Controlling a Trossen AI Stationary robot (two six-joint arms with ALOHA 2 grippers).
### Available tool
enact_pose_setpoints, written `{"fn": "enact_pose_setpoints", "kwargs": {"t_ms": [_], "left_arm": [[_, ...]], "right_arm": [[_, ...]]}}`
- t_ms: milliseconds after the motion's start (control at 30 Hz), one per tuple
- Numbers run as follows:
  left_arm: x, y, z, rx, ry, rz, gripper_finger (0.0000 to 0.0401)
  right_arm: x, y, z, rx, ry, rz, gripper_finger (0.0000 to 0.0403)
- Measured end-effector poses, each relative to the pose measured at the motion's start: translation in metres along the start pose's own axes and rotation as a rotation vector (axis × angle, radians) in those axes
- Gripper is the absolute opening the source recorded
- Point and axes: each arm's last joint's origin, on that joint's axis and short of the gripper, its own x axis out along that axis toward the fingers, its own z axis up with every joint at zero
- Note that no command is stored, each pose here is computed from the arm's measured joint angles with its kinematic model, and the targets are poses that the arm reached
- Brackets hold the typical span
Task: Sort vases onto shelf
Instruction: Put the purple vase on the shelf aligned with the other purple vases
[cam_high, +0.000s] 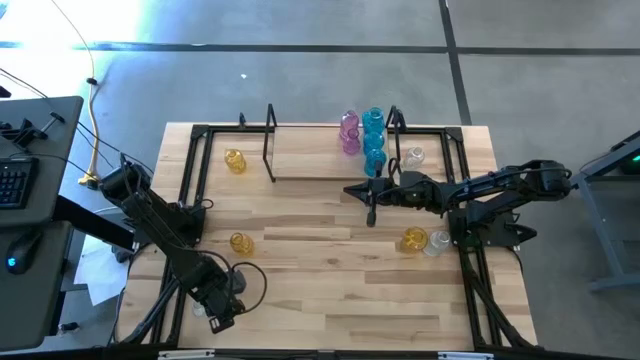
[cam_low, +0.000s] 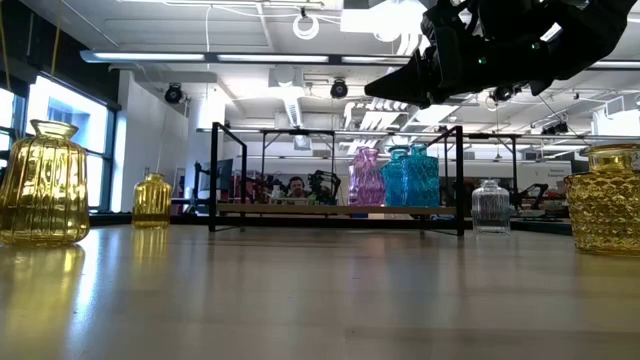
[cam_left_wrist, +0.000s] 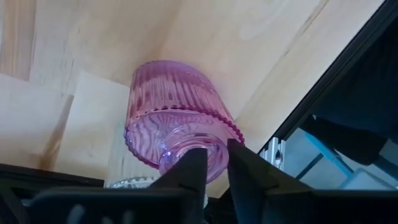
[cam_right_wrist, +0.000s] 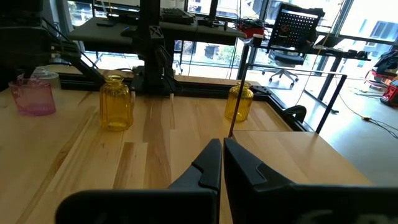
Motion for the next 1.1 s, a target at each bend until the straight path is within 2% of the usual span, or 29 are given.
{"fn": "enact_pose_setpoints", "kwargs": {"t_ms": [100, 300, 600, 933, 1100], "left_arm": [[-0.001, 0.000, 0.003, 0.010, 0.006, -0.006, 0.0015], [-0.010, 0.003, 0.015, 0.036, -0.017, -0.027, 0.0015], [-0.054, 0.003, 0.063, 0.155, -0.126, -0.116, 0.0014], [-0.112, 0.041, 0.132, 0.369, -0.315, -0.122, 0.0014], [-0.136, 0.066, 0.167, 0.492, -0.401, -0.079, 0.0014]], "right_arm": [[0.000, 0.000, 0.000, 0.000, 0.000, 0.000, 0.0000], [0.000, 0.000, 0.000, 0.000, 0.000, 0.000, 0.0000], [0.000, 0.000, 0.000, 0.000, -0.001, 0.000, 0.0000], [0.000, 0.002, 0.000, -0.005, -0.002, 0.006, 0.0000], [-0.001, 0.004, 0.002, -0.024, -0.006, 0.015, 0.0000]]}}
